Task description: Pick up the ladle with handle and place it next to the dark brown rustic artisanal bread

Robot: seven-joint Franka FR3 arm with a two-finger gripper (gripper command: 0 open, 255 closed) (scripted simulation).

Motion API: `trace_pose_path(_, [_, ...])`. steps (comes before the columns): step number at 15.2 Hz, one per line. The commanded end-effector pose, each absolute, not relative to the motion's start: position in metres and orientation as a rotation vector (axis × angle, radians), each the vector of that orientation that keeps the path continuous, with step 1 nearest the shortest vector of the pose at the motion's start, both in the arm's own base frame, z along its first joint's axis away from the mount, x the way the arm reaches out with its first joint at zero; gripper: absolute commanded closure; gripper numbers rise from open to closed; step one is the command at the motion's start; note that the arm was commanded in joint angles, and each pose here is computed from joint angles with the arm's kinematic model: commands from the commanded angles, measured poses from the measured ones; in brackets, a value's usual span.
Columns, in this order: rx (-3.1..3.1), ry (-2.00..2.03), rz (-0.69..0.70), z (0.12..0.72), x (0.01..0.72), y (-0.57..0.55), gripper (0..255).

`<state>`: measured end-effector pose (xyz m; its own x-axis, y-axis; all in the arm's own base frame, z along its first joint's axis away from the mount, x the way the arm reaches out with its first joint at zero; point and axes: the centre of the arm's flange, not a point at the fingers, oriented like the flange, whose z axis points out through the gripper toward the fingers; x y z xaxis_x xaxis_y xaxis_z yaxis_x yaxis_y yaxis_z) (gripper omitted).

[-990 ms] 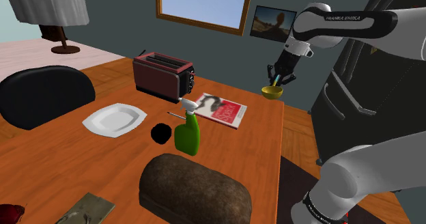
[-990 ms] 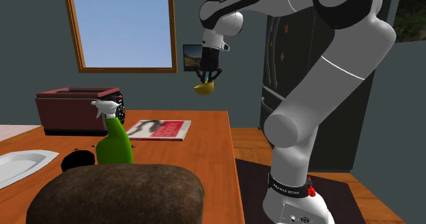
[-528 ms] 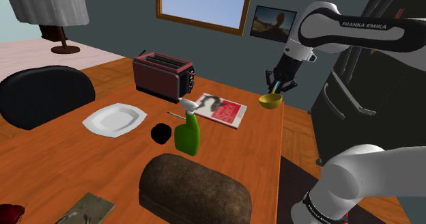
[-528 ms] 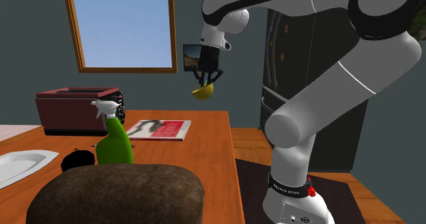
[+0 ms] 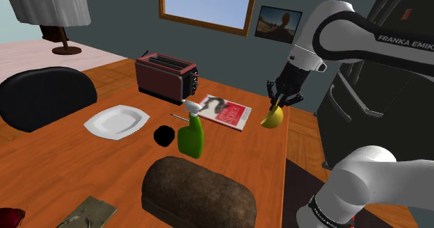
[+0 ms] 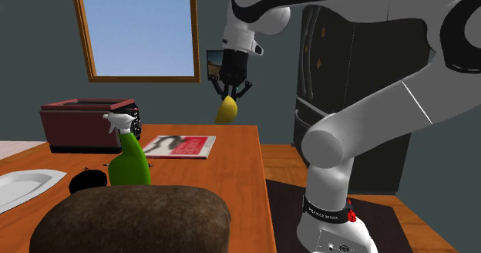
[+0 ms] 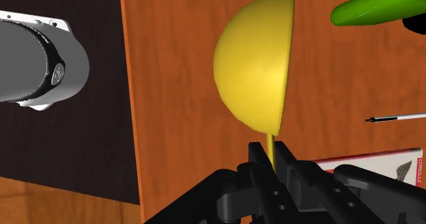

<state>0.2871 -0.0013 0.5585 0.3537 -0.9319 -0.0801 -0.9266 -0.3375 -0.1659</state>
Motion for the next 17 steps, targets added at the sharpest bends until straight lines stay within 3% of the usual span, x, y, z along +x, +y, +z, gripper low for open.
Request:
trace_pose_path(1, [-2.428,1.69,-0.042,0.56,0.278,0.021,255])
trace_pose_path(17, [-2.428,1.69,-0.042,0.56,0.201,0.218,255])
